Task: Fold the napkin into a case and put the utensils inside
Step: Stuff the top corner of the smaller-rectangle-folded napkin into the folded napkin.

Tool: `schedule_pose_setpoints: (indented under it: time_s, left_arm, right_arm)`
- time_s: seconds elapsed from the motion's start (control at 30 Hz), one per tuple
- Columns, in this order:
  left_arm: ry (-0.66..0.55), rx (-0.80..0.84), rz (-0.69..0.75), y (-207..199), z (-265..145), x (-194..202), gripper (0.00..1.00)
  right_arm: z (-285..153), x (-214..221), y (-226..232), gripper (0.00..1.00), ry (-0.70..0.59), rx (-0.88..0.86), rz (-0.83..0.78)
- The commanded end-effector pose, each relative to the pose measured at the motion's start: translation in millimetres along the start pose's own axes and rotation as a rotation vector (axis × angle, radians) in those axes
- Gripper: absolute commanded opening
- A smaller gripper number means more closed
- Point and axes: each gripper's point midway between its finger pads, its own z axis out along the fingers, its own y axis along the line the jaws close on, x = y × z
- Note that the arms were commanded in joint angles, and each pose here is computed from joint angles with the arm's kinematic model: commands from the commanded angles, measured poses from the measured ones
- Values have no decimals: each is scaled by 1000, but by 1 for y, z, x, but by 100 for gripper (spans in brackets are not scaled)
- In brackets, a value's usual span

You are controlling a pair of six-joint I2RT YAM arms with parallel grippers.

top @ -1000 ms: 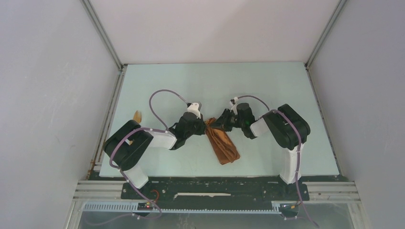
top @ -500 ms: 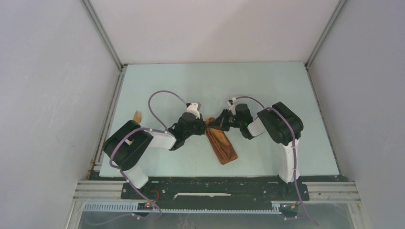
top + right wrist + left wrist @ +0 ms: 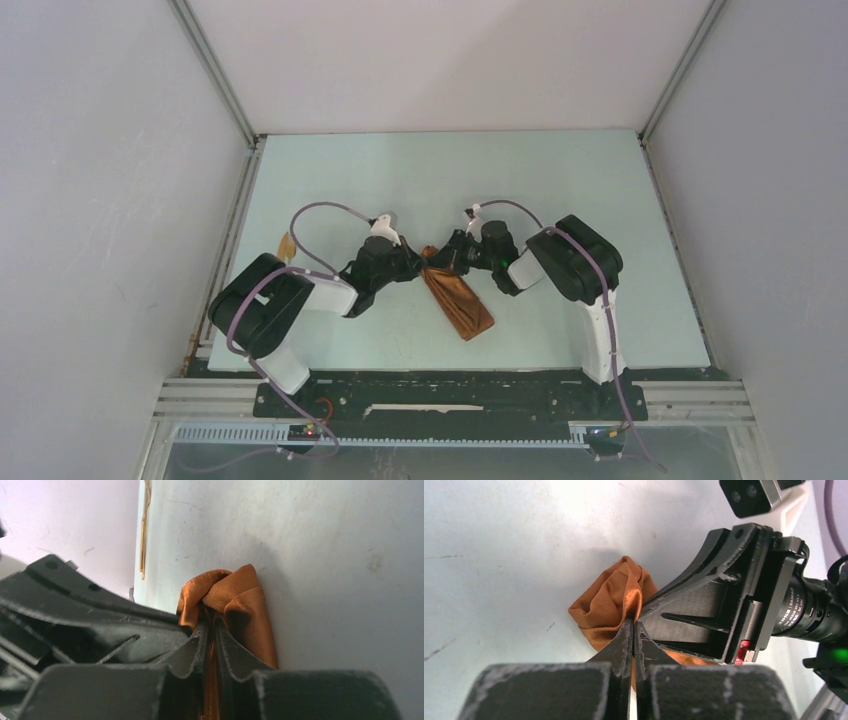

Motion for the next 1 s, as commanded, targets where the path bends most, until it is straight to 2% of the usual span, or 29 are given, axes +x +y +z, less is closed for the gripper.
schedule_pose_setpoints:
  time_s: [0.0,0.3,0.47,0.6,0.97]
  left_arm:
    - [-14,90,-99,-14,-5,-6,0]
    - [-27,57,-79,-4,-11,-5,0]
    - [-12,58,-83,-2,-10,-1,0]
    - [-17,68,-83,-5,-12,-3,0]
    - [-14,99,-83,-14,-10,-8,0]
  right_arm:
    - [-9,-5,13,20,-16,-93,15]
    - [-40,-22,15,31,-30,-88,45]
    - [-39,-28,14,33,-35,-71,36]
    - [-28,-26,8,22,-17,-58,59]
    - [-5,-5,-5,8,24,-26,99]
